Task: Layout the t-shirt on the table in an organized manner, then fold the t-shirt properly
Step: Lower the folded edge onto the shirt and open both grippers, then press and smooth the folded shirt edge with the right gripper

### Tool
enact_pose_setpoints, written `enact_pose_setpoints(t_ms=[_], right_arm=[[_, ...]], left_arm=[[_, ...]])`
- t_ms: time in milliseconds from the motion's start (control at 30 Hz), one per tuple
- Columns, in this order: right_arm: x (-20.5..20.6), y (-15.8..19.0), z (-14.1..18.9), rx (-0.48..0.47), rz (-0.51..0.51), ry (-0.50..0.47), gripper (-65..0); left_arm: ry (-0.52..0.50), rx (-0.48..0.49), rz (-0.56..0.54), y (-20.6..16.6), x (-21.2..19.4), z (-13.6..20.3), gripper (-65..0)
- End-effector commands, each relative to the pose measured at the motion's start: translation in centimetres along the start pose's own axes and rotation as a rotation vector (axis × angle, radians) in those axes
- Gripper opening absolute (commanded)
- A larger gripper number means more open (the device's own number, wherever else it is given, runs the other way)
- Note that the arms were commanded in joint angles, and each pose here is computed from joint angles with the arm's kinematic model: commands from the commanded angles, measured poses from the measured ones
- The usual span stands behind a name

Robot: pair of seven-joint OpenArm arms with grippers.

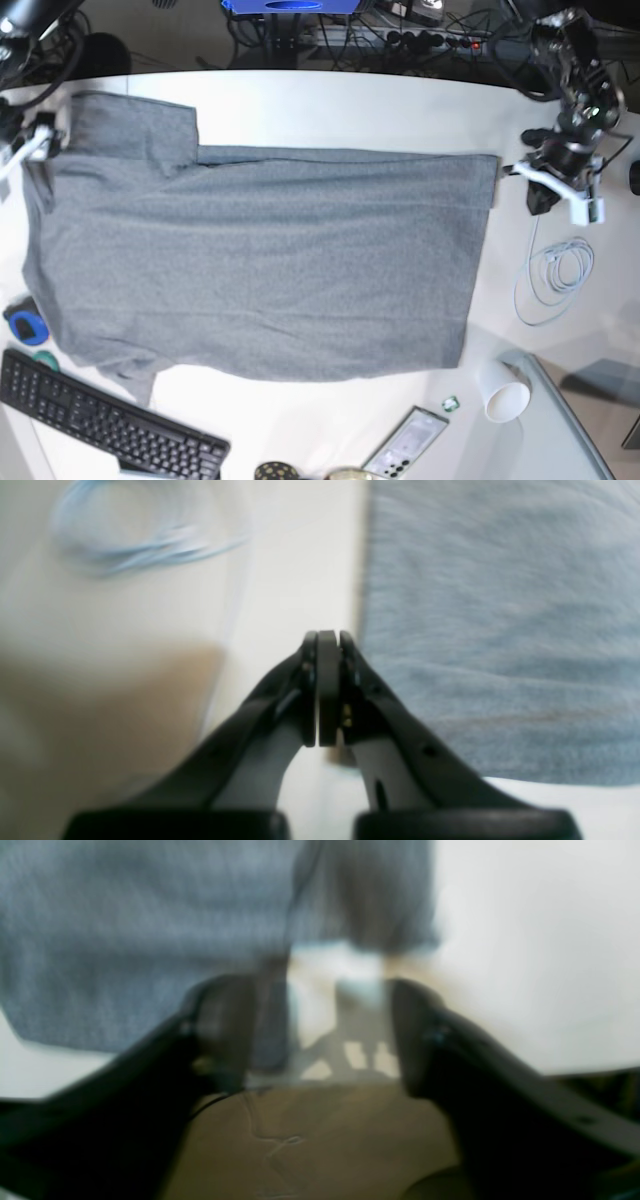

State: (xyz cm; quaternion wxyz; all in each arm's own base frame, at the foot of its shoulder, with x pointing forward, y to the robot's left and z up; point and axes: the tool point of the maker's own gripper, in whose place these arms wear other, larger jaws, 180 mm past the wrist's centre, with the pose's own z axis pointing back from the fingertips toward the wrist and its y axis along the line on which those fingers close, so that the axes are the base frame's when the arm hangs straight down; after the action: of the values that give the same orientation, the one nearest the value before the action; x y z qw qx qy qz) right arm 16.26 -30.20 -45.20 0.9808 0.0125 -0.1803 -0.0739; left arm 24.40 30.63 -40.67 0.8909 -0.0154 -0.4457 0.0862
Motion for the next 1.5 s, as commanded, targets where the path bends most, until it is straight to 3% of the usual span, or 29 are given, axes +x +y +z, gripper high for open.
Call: enact_pose_setpoints(t_ms=[0,67,533,767,967,1067,1167,1200,1467], right_arm=[[1.4,0.0,0.5,0.0,0.006,-0.067,-15.3],[0.5,0.4,0.2,0.011,0.0,-0.077,-12.8],[-3.7,1.2,-2.4,0.076,-0.073,-0.004,-12.8],[-5.5,3.2,-2.8,0.116,-0.025,0.05,-13.7],[-6.2,5.1,-3.4,0.157,0.007,0.074,-31.4],[-5.9,5.2,-3.3,0.157,0.009,0.066,-44.1],[-5.6,5.2,-3.3,0.156,0.012,0.063,-62.1],[-5.5,5.1,-3.3,0.154,0.013,0.06,-65.0],[0.6,4.8,-1.3,0.101,0.092,-0.042,-64.8]], left_arm=[[-0.044,0.006,-0.004,0.9,1.3,0.7,-65.0],[-0.027,0.011,0.0,2.0,0.5,1.5,-65.0],[0.02,0.029,-0.016,3.2,-1.2,2.8,-65.0],[0.018,0.03,-0.019,3.2,-1.0,2.7,-65.0],[0.013,0.03,-0.019,3.1,-0.8,2.6,-65.0],[0.016,0.03,-0.018,3.2,-1.0,2.7,-65.0],[0.016,0.03,-0.018,3.2,-1.0,2.7,-65.0],[0.015,0.03,-0.018,3.1,-0.9,2.6,-65.0],[0.015,0.025,-0.019,3.0,-0.9,2.5,-65.0]])
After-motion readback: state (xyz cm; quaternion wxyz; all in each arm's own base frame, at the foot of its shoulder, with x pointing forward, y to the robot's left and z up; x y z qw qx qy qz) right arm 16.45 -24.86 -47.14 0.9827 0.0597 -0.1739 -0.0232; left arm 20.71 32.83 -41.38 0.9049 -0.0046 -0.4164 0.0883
